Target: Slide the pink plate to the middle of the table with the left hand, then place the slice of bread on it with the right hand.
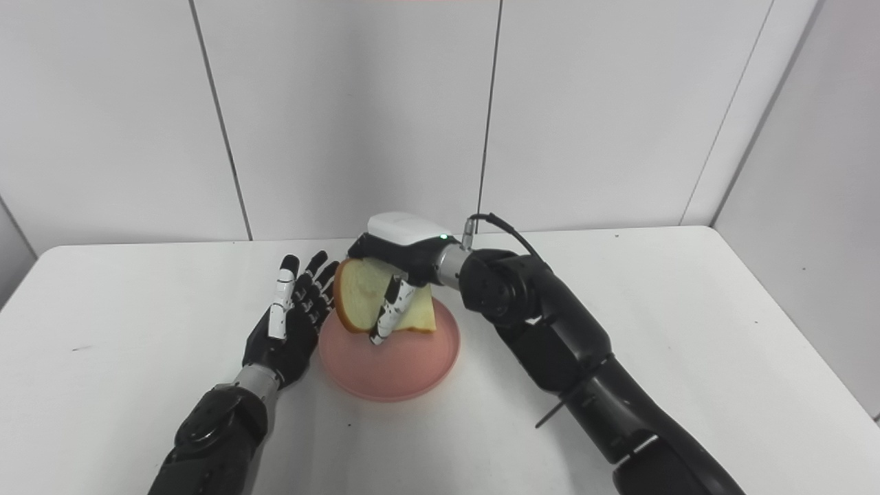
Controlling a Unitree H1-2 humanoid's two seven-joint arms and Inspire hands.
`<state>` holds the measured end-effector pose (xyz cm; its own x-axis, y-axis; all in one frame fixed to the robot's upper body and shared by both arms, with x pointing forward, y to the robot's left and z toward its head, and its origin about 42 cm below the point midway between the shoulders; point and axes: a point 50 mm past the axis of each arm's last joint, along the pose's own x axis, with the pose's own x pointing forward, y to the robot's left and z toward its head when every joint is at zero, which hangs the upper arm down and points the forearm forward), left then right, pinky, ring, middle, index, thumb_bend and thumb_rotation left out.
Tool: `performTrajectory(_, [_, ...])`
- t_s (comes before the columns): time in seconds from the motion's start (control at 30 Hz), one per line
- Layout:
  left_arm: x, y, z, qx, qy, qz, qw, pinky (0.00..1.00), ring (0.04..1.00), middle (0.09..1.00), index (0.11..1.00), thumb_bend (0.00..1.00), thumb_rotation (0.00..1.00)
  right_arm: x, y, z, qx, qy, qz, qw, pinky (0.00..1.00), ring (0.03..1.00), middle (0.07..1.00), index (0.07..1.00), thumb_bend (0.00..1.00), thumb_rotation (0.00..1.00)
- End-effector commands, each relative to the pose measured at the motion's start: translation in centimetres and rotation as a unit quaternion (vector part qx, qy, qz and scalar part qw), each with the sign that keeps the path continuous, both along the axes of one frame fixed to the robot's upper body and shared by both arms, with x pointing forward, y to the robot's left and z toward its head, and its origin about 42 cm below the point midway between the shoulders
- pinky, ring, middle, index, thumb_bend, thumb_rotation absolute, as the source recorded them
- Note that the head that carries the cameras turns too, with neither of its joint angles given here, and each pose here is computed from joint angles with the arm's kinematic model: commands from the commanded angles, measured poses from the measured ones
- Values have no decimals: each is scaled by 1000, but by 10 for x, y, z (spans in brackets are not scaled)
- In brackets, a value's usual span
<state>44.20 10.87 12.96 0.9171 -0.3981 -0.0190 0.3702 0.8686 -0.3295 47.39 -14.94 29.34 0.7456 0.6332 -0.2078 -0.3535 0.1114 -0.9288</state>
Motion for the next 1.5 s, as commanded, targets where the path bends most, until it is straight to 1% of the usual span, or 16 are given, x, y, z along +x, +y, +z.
performTrajectory(0.0, [-23, 3, -45, 30, 103, -3, 994, 980, 977, 982, 996, 721, 950, 2, 9, 24, 3, -41, 21, 999, 361, 378, 481, 552, 509, 0])
performTrajectory(0.1, [-22, 3, -44, 30, 104, -5, 994, 987, 980, 986, 1000, 721, 963, 2, 11, 16, 1, -38, 23, 999, 328, 369, 467, 555, 509, 0])
performTrajectory(0.17, [-22, 3, -44, 27, 105, -3, 994, 987, 980, 987, 1000, 713, 963, 2, 11, 11, 0, -33, 29, 999, 438, 393, 478, 545, 512, 0])
performTrajectory(0.43, [-23, 4, -42, 29, 106, -1, 994, 985, 978, 982, 998, 719, 961, 4, 17, -7, -44, -16, 30, 998, 442, 408, 511, 517, 514, 0])
performTrajectory(0.63, [-22, 5, -42, 32, 104, -3, 994, 986, 980, 985, 999, 727, 965, 2, 17, -11, -56, -3, 7, 998, 565, 428, 519, 511, 515, 0])
performTrajectory(0.67, [-22, 5, -42, 30, 103, -2, 994, 988, 981, 985, 998, 727, 965, 2, 16, -11, -58, -4, 7, 998, 579, 541, 506, 500, 522, 0])
performTrajectory(0.7, [-22, 5, -42, 30, 103, -2, 994, 988, 980, 984, 997, 727, 964, 1, 16, -10, -60, -5, 7, 998, 582, 582, 539, 498, 521, 24])
performTrajectory(0.73, [-22, 5, -42, 28, 103, -2, 994, 988, 980, 983, 996, 726, 964, 1, 17, -9, -65, -7, 6, 998, 594, 626, 647, 497, 515, 94])
performTrajectory(0.8, [-22, 6, -42, 28, 102, -2, 994, 988, 980, 983, 996, 722, 967, -1, 18, -6, -74, -12, 1, 997, 606, 656, 695, 497, 515, 116])
performTrajectory(0.83, [-22, 6, -42, 28, 102, -2, 994, 988, 981, 984, 998, 717, 973, -1, 18, -5, -75, -15, -1, 997, 630, 697, 740, 657, 616, 86])
performTrajectory(0.87, [-22, 6, -42, 28, 102, -2, 994, 990, 983, 986, 999, 716, 974, -2, 18, -4, -76, -17, -3, 997, 647, 724, 766, 719, 656, 87])
performTrajectory(0.93, [-22, 6, -42, 26, 103, -1, 994, 992, 984, 987, 1000, 711, 977, -4, 19, -1, -84, -24, -3, 996, 689, 775, 807, 781, 692, 112])
performTrajectory(1.0, [-22, 7, -42, 26, 101, -2, 995, 994, 984, 988, 1000, 714, 974, -6, 20, 4, -91, -32, -2, 995, 713, 818, 850, 842, 709, 245])
performTrajectory(1.07, [-22, 7, -42, 28, 98, -2, 995, 995, 983, 989, 999, 714, 980, -9, 20, 8, -87, -35, -3, 996, 725, 840, 887, 883, 744, 346])
performTrajectory(1.2, [-22, 9, -43, 28, 97, 0, 995, 989, 977, 983, 992, 708, 983, -11, 21, 17, -82, -42, -1, 996, 734, 866, 926, 912, 799, 474])
performTrajectory(1.47, [-23, 9, -42, 29, 96, 4, 995, 989, 975, 983, 996, 707, 983, -20, 25, 41, -110, -53, -2, 993, 728, 869, 922, 915, 856, 501])
